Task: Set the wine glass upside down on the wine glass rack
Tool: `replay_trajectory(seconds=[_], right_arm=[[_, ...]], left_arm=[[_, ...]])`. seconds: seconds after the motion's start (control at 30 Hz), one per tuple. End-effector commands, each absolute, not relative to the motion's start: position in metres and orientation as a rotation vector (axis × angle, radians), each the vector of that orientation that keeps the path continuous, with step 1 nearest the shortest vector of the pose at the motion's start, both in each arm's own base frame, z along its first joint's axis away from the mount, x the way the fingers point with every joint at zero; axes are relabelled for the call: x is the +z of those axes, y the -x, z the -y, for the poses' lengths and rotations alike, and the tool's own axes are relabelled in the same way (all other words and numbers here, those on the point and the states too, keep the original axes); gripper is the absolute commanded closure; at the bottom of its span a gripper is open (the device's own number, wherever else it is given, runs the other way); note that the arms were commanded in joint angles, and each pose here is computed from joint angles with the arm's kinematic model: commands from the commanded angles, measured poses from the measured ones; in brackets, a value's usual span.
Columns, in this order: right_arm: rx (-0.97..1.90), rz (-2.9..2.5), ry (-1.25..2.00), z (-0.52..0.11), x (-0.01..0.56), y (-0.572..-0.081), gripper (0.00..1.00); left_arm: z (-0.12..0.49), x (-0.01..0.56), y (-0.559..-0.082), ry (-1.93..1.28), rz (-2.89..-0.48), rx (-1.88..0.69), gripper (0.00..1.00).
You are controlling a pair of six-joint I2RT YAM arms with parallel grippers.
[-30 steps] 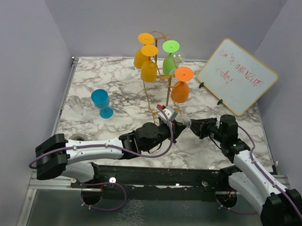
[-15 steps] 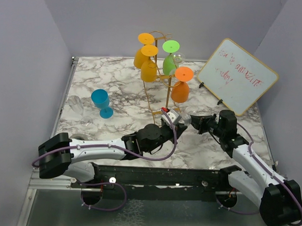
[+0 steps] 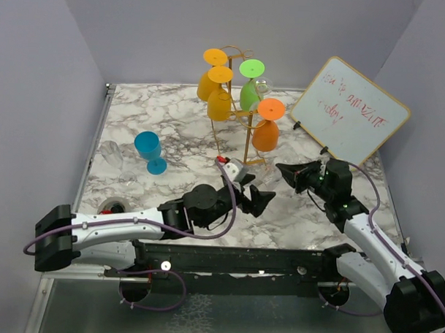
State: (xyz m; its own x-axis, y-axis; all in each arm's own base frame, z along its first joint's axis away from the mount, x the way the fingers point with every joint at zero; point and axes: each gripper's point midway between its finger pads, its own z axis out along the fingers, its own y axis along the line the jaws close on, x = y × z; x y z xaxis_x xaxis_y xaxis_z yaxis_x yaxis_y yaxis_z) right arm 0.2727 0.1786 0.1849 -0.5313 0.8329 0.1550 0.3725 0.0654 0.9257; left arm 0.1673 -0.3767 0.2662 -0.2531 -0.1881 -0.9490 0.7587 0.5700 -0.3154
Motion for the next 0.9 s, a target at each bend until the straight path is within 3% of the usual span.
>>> replay_trajectory(seconds=[0.0,0.3,0.67,0.87], right_arm=[[1.29,-1.852,-0.935,-0.165,0.201,-0.289,0.99],[0.849,-1.689,-0.575,-0.123,0.252,-0.324,0.99],[0.437,-1.466,-0.326,-0.086,0.356,-0.372,1.0],[0.285,-1.447,-0.259,-0.081,0.38,-0.421,1.0]], left_arm=[[0.34,0.278,-0.176,-0.397,-1.586,-0.887,0.15],[0.283,0.32,-0.197,-0.28,-1.612,-0.647,0.01],[0.218,0.321,-0.234,-0.019,-1.774,-0.39,0.01],[0.191,0.313,-0.272,0.039,-1.817,-0.352,0.01]])
